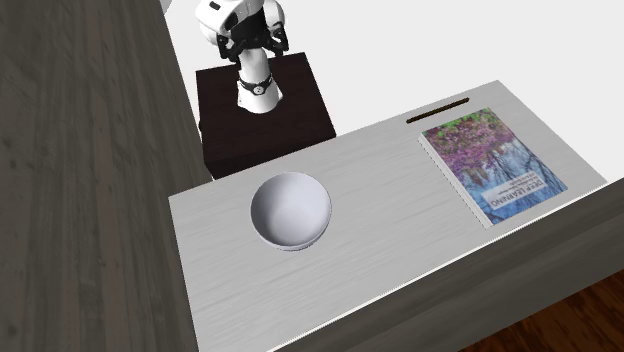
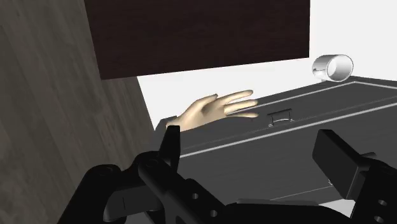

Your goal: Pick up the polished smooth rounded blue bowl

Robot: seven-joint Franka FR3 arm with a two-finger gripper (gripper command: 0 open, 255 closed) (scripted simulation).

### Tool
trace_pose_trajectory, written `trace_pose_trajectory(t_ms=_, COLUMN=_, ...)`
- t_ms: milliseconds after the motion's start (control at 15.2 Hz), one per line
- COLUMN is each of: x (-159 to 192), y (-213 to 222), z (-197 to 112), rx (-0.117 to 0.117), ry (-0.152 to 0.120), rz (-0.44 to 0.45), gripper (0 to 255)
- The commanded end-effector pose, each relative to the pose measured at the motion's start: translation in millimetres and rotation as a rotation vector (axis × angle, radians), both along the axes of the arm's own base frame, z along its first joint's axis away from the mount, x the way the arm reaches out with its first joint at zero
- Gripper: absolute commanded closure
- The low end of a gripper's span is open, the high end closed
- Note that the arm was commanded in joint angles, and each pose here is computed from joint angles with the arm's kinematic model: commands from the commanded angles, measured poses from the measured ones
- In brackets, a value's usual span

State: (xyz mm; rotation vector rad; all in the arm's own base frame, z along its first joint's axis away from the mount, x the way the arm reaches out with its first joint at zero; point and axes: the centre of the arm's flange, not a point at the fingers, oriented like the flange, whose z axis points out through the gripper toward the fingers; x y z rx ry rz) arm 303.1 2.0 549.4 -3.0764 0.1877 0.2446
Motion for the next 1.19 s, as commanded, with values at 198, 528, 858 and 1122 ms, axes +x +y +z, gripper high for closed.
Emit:
trace_pose_trajectory(t_ms=198, x=38, y=10, z=-3, rx=-0.014, ry=-0.005, rz=-0.003, gripper=0)
trace_pose_trajectory(t_ms=528, x=101, y=26, z=-8, rx=-0.037, ry=-0.012, rz=-0.009, gripper=0)
trace_pose_trajectory(t_ms=858, x=165, y=41, z=-13, rx=-0.061, ry=-0.02, rz=-0.014, gripper=0)
trace_pose_trajectory(t_ms=1122, x=216, y=53, z=-17, rx=-0.079, ry=-0.026, rz=-0.018, gripper=0)
